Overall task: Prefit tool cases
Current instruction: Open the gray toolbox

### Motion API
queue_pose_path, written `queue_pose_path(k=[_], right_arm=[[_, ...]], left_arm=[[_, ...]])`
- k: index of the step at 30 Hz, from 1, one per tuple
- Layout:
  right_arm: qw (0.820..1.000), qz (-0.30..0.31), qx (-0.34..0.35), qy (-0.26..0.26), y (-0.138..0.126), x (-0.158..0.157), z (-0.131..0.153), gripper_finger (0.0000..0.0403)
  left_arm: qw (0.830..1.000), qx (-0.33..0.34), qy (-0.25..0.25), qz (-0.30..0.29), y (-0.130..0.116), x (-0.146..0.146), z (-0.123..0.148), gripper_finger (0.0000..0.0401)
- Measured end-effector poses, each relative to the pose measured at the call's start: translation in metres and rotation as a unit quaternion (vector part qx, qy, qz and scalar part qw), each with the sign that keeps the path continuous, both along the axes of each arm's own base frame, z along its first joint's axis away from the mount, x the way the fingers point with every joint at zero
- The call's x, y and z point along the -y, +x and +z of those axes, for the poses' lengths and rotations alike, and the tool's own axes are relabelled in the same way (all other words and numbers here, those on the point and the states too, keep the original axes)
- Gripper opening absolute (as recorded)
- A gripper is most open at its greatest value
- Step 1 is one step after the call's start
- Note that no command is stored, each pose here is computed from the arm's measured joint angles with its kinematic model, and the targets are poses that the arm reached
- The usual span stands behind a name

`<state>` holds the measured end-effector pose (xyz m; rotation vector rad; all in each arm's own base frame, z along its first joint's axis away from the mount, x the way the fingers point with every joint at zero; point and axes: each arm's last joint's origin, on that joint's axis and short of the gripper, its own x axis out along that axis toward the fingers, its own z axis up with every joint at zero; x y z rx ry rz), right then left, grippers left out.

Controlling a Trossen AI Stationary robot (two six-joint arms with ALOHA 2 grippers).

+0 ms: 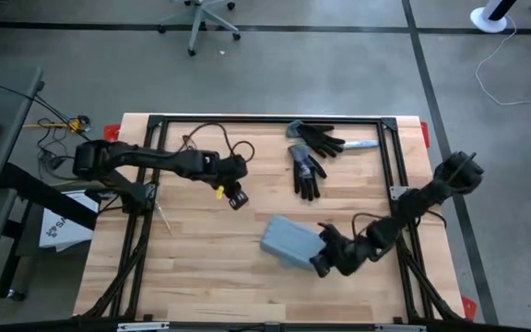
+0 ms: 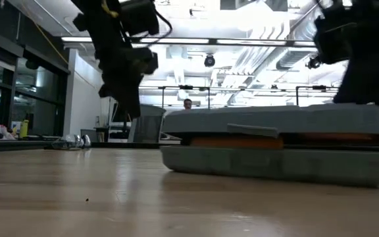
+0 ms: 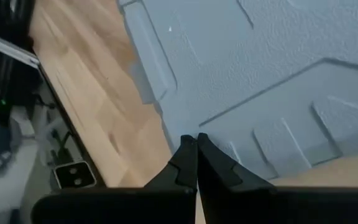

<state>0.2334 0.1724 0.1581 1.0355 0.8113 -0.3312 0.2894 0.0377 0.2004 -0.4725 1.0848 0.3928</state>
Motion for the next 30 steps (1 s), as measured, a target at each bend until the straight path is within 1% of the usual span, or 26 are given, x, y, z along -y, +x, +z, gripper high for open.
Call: queue_pose_path(k=[2,5,9,11,14,19,23,26,30], right_arm=[[1.000,-0.011,0.002,0.006,-0.002,-0.005,-0.003,0.0000],[1.000,-0.010,0.010,0.016,0.000,-0.009,-0.005,0.0000],[1.000,-0.013,0.012,0.017,0.005,-0.006,-0.007,0.0000],[1.000,-0.011,0.013,0.011,0.007,-0.003,-0.007,0.0000],[1.000,-0.006,0.018,0.006,0.013,0.002,-0.006,0.0000],[1.000,0.012,0.014,0.012,0.019,0.009,-0.007,0.0000],[0.999,0.012,0.034,0.011,0.018,0.006,-0.003,0.0000],[0.999,0.020,0.047,0.016,0.016,-0.003,0.001,0.0000],[0.997,0.042,0.058,0.032,0.014,-0.018,0.011,0.0000]], left_arm=[[1.000,-0.014,-0.011,-0.010,0.003,0.001,-0.009,0.0000],[0.999,-0.028,-0.021,-0.015,0.008,0.000,-0.021,0.0000],[0.999,-0.027,-0.036,-0.017,0.015,0.000,-0.032,0.0000],[0.999,-0.018,-0.048,-0.019,0.018,0.001,-0.034,0.0000],[0.998,-0.006,-0.053,-0.016,0.022,0.002,-0.035,0.0000],[0.999,0.007,-0.050,-0.015,0.024,0.002,-0.034,0.0000],[0.999,0.017,-0.043,-0.022,0.026,0.001,-0.033,0.0000],[0.998,0.044,-0.036,-0.032,0.030,-0.001,-0.030,0.0000],[0.993,0.108,-0.031,-0.032,0.041,-0.007,-0.026,0.0000]])
